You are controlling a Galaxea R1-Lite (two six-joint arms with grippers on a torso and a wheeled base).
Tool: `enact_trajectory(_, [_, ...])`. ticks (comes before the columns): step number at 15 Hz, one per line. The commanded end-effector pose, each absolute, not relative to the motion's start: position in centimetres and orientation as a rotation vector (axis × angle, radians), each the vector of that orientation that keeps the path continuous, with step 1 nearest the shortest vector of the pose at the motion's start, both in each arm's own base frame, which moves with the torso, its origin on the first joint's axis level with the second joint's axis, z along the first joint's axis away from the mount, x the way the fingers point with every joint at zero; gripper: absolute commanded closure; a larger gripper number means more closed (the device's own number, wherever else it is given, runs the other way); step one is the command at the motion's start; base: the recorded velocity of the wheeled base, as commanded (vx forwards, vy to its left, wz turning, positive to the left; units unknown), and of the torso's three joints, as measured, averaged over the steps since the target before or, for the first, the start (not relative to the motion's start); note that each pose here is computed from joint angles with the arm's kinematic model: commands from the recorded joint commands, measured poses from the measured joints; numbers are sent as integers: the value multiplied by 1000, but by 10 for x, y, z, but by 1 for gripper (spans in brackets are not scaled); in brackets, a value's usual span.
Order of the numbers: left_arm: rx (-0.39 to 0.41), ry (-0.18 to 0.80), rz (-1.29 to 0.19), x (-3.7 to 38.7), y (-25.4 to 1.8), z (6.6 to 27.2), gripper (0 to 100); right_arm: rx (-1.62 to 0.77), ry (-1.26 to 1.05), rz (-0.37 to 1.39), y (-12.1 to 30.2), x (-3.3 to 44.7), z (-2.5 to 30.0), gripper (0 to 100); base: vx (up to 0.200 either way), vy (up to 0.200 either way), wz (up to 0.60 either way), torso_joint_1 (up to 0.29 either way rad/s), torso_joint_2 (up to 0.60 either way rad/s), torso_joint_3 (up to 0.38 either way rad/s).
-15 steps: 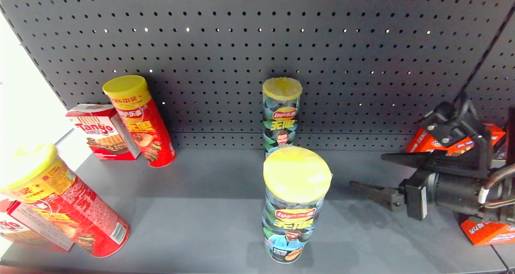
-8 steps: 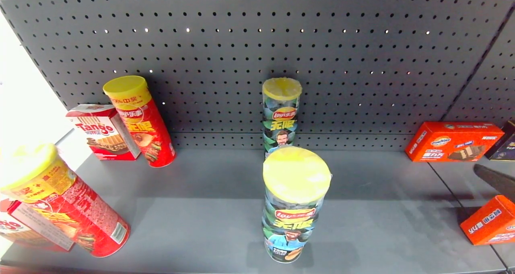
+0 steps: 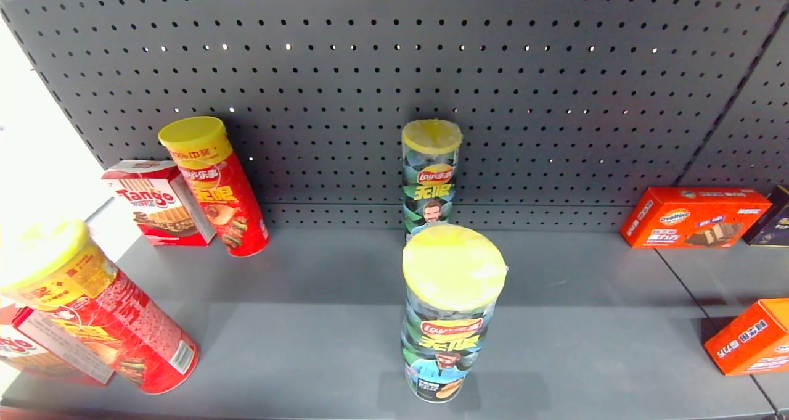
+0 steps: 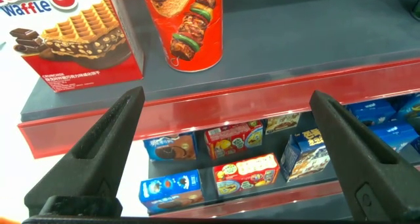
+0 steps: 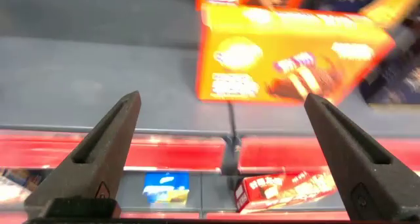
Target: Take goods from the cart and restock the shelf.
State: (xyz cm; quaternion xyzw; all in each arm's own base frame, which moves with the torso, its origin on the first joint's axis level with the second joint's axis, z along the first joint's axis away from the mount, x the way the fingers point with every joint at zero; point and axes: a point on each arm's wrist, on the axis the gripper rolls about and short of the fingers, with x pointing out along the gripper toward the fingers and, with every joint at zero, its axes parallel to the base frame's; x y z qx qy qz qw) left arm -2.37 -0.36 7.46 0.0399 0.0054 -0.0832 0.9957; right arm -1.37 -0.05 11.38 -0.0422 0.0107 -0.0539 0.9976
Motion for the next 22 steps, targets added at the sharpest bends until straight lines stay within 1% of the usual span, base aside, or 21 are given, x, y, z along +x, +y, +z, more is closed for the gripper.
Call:
enact_trajectory(1, [80,12,-166,-24,-4,75,0,-57,12,-161,-1,-17,84,0,0,0,0,0,0,0])
enact_trajectory(2, [80,12,-166,-24,-4,75,0,-45,13,-181,-1,-17,84,0,0,0,0,0,0,0])
enact_trajectory(3, [78,12,-166,-24,-4,75,0,-22,9,-135,-1,-17,83,0,0,0,0,0,0,0])
enact_trajectory(4, [78,12,-166,-24,-4,75,0,-19,17,-41,0,-22,76,0,0,0,0,0,0,0])
enact_trajectory(22, [75,11,-160,-24,-3,75,0,-14,-3,-38,0,-23,76,0,0,0,0,0,0,0])
